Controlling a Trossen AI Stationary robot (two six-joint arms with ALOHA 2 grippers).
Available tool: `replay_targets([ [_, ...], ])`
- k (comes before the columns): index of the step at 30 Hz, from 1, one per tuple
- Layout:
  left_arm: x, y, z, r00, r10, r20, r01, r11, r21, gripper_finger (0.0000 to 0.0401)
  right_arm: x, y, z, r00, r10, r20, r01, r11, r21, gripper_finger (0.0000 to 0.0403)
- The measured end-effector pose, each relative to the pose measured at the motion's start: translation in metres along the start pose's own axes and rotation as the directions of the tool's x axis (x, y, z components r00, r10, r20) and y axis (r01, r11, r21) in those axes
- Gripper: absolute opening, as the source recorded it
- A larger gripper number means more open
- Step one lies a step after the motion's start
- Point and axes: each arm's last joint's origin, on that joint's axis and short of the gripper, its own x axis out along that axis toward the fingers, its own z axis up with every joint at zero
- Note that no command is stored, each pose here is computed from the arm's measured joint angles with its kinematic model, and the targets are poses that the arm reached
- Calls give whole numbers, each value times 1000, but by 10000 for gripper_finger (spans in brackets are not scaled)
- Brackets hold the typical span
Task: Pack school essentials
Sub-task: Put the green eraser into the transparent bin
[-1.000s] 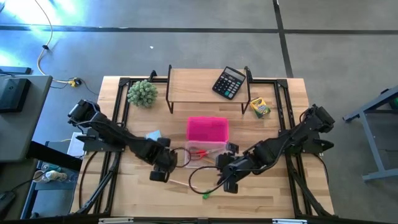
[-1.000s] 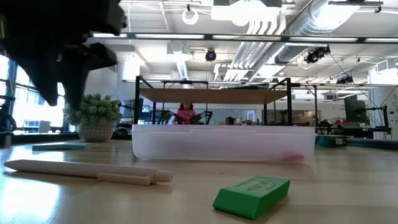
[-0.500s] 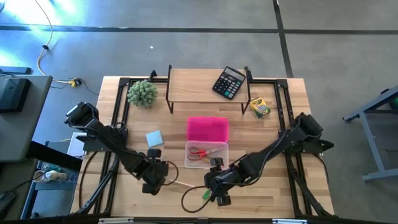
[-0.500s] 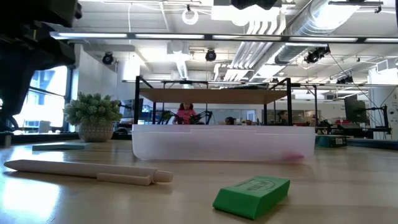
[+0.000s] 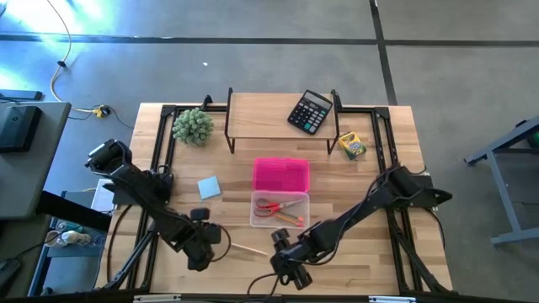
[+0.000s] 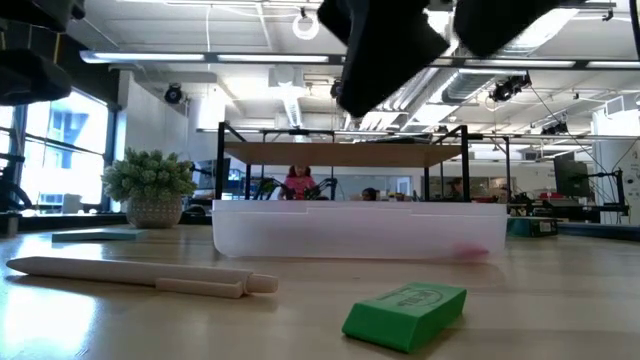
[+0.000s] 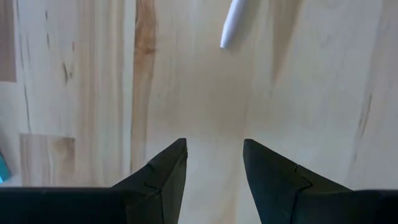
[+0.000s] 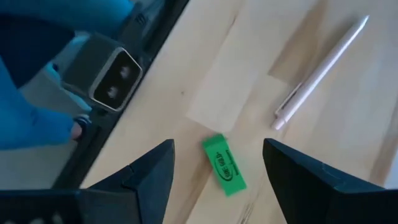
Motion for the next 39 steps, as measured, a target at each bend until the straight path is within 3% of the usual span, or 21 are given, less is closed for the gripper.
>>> replay_targets([
  [16, -1, -5, -5, 1000, -22, -15, 21, 998, -61, 147, 53, -1, -24, 992, 23, -121, -29, 999, -46, 236],
  [22, -1, -5, -5, 1000, -23, -14, 22, 998, -60, 147, 56, -3, -26, 989, 17, -143, -21, 1000, -23, 233],
  [39, -1, -5, -5, 1000, -22, -12, 22, 999, -50, 147, 57, -15, -29, 985, 21, -171, -16, 999, 33, 78],
])
